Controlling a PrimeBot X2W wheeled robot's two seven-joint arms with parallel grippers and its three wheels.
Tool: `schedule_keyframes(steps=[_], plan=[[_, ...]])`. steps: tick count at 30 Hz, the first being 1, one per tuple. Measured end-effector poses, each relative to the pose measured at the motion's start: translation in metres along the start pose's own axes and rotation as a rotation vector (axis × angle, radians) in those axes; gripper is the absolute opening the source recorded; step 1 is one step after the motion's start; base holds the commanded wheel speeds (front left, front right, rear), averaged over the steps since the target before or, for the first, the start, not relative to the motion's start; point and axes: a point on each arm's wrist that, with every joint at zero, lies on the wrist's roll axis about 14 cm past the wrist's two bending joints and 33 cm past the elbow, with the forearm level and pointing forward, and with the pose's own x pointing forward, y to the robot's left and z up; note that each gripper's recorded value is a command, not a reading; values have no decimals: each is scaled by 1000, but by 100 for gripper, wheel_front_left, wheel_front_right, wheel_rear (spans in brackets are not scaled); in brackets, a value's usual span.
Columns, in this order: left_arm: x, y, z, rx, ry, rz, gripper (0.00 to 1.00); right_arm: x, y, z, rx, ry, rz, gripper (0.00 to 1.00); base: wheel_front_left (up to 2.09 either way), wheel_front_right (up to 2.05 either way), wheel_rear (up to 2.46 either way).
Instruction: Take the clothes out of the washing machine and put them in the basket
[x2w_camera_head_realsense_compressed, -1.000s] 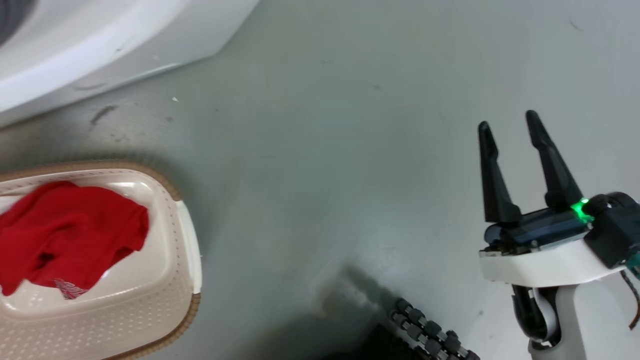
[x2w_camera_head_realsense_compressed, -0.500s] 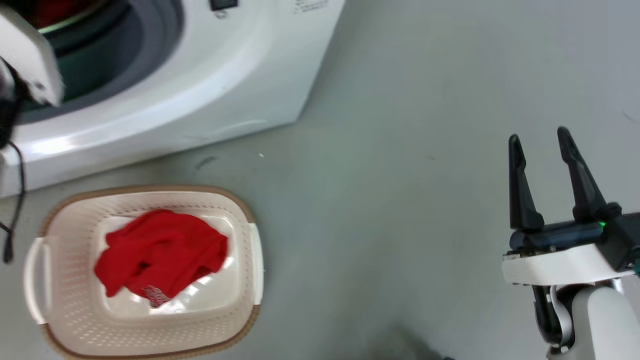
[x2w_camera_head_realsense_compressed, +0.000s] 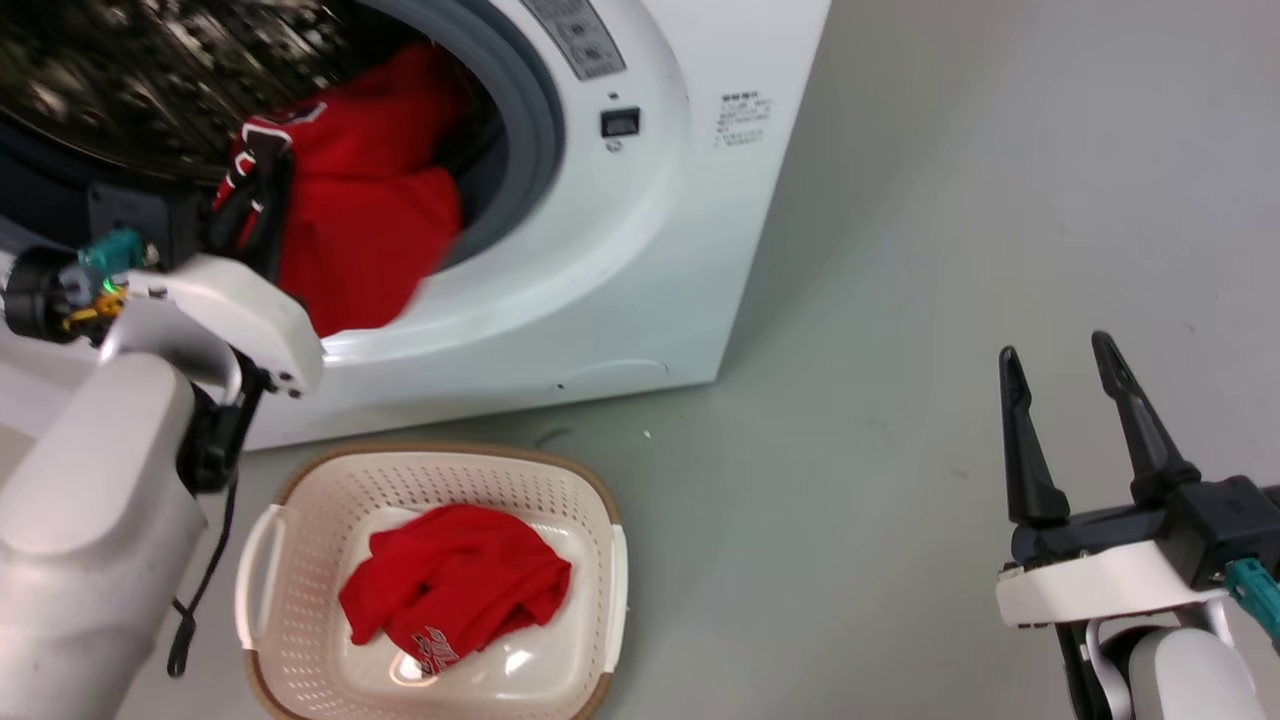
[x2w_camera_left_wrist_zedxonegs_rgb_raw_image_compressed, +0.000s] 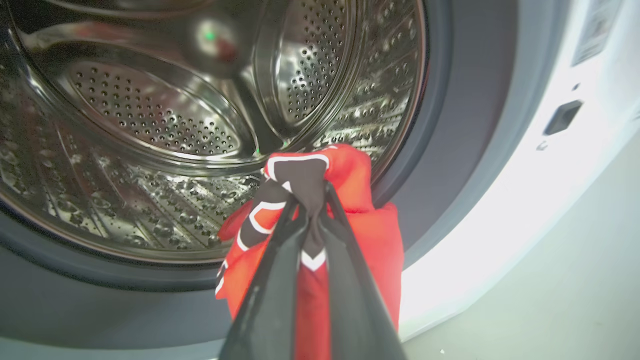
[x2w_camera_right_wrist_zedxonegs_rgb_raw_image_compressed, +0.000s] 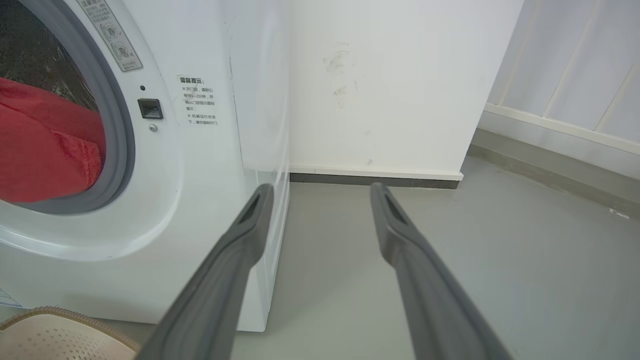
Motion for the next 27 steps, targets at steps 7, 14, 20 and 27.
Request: schedule_keyframes(steps=[7,14,20,27], plan=[[-56,-2,60,19,-212,78,0,-7,12,24,6,-65,33,100,0,0,0],[-107,-22,75,-23,-298,105,0,-12,20,33,14,-91,55,100,0,0,0],[-133,-35,57,-51,-270,115,0,-12,27,32,13,-87,76,100,0,0,0],[-142,-45,-12,-114,-65,102,0,-6,34,21,19,-59,96,100,0,0,0]])
